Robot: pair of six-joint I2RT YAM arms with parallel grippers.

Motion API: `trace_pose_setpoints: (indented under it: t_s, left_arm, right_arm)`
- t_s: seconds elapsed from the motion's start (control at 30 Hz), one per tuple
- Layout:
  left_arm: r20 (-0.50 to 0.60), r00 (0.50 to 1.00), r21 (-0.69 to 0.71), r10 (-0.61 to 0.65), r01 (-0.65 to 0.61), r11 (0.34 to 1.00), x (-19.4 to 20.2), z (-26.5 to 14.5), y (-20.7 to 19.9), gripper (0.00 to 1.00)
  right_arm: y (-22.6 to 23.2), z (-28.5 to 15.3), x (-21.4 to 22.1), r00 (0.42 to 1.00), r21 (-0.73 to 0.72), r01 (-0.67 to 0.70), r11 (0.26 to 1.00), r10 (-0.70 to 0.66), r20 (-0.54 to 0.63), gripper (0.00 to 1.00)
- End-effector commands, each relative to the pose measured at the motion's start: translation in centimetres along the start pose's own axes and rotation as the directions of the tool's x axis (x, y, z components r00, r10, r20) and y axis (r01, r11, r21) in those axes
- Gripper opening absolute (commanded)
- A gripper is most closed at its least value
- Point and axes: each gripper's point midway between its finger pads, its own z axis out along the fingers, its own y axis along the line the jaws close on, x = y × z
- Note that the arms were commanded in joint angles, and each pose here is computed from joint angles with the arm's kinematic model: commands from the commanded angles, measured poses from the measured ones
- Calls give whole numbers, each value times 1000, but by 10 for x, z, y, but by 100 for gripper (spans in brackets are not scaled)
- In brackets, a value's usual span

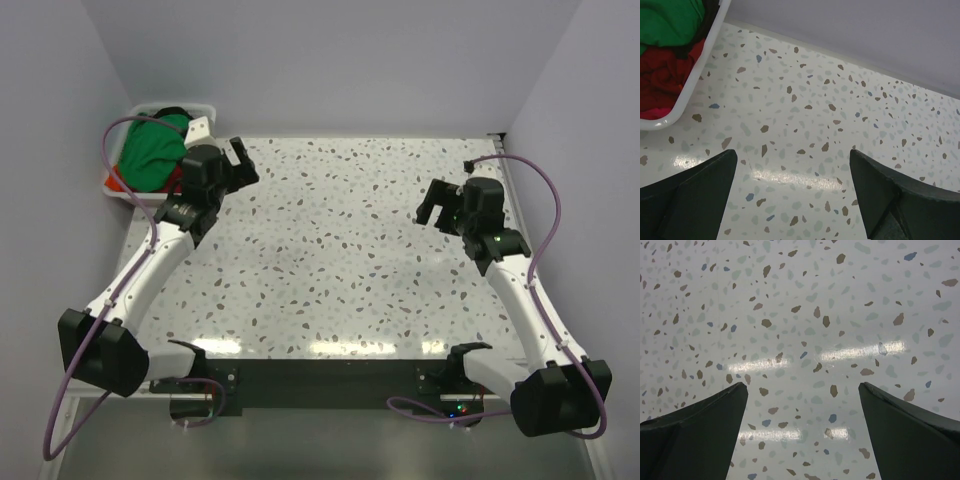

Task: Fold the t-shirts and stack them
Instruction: Grab the tshirt from the pile

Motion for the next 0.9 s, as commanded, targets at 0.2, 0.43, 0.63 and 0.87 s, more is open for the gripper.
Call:
trace_pose_setpoints:
  t_s: [0.2, 0.43, 0.63, 0.87]
  left_arm:
    - [86, 996, -107, -25, 35, 994, -18, -5, 20, 100]
    - [43, 999, -235, -31, 40, 971, -17, 28, 33, 100]
    - [31, 999, -303, -23, 31, 953, -29, 54, 47, 96]
    - [34, 994, -325, -106, 111, 939, -43, 93, 93, 85]
  right_arm:
    - [2, 2, -10, 999, 0, -7, 1000, 7, 34, 99]
    - [5, 5, -24, 998, 18, -41, 999, 40, 45, 99]
    - [18, 22, -39, 995, -6, -89, 996, 89, 51, 99]
    - [47, 64, -52, 997, -44, -75, 996, 76, 19, 98]
